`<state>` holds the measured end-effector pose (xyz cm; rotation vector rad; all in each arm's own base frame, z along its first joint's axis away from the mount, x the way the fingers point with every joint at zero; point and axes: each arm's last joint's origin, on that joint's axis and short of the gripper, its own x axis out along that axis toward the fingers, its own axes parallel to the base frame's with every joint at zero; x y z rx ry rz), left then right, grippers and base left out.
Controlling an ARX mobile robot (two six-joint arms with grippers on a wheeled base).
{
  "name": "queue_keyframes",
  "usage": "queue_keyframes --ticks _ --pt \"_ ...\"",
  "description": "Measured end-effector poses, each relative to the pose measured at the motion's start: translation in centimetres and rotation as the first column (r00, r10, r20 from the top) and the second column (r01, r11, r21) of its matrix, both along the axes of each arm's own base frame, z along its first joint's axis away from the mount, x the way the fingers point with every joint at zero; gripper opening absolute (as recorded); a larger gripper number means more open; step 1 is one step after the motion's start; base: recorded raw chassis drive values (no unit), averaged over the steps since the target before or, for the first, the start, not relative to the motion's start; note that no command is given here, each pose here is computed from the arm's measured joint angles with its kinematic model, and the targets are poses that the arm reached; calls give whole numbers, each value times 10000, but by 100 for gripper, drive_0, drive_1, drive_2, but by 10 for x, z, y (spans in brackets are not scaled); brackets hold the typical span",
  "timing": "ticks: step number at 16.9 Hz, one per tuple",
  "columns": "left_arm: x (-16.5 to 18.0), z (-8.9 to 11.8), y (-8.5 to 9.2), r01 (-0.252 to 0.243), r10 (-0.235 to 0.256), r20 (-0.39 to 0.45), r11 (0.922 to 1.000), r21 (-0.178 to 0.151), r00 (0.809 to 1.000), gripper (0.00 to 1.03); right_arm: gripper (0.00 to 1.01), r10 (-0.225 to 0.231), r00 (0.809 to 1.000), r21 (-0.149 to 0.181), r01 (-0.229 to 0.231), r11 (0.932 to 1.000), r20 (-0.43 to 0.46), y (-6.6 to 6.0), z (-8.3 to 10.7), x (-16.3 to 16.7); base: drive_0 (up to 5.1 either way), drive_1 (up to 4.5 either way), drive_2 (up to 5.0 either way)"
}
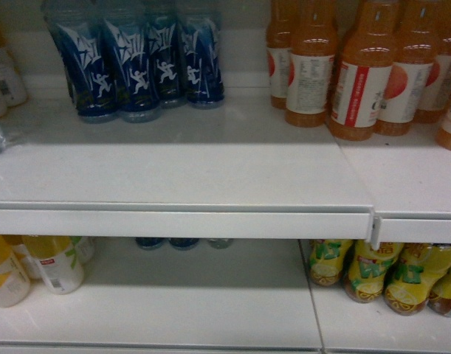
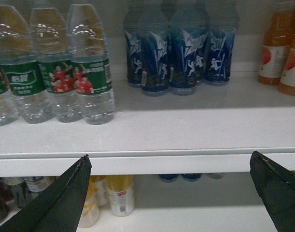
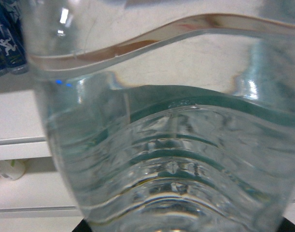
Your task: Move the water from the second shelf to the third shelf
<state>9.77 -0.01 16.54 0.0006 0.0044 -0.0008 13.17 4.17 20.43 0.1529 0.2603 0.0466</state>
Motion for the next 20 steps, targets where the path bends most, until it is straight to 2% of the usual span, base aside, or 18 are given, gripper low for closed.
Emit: queue_keyframes --ticks 20 --pt "0 0 0 4 -4 8 10000 0 10000 98 40 4 10000 -10 -4 10000 -29 0 0 0 -502 243 243"
